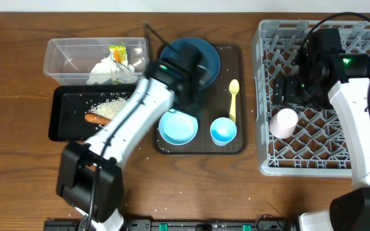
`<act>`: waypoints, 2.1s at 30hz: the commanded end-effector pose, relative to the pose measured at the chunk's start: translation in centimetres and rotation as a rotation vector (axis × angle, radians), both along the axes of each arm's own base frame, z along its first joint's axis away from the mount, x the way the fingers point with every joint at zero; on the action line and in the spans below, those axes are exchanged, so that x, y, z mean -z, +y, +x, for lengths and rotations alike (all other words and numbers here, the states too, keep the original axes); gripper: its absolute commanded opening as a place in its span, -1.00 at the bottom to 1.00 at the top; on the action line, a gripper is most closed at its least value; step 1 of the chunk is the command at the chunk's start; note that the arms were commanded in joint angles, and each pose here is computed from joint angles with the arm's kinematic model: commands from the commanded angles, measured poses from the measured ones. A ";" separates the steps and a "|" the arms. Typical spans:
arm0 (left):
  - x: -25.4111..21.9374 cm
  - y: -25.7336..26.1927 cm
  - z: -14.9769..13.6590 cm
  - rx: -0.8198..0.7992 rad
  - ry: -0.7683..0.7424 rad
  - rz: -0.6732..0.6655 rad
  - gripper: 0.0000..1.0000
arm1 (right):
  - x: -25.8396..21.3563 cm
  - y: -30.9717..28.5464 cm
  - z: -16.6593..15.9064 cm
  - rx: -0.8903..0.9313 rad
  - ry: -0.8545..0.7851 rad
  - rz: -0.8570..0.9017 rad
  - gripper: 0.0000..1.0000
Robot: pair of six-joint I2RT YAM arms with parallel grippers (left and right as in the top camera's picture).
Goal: Sort waste into correct bins and load items into the dishwasher rack
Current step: 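Reach the left gripper to the light blue cup and lift it, then pass the light blue cup from the left gripper to the right gripper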
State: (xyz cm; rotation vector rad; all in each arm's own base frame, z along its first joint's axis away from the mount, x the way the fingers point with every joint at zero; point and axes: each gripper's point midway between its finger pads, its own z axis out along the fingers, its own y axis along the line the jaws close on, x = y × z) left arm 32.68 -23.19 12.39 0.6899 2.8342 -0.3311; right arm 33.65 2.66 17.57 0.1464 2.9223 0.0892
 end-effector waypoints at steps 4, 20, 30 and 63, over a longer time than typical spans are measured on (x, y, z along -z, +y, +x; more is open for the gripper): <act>3.3 -4.0 -2.3 0.158 0.031 0.044 0.15 | -0.4 -0.4 0.3 0.004 -0.012 -0.011 0.98; 6.7 -4.3 -1.7 0.054 0.097 0.078 -0.38 | -0.4 -0.4 0.1 -0.014 -0.004 -0.016 0.98; 3.5 -4.8 -1.4 0.056 0.044 0.015 -0.87 | -0.4 -0.4 0.1 -0.015 -0.006 -0.014 0.98; -19.4 3.1 1.5 0.059 0.265 -1.247 -0.88 | -14.6 24.0 1.9 -0.856 -0.584 0.906 0.93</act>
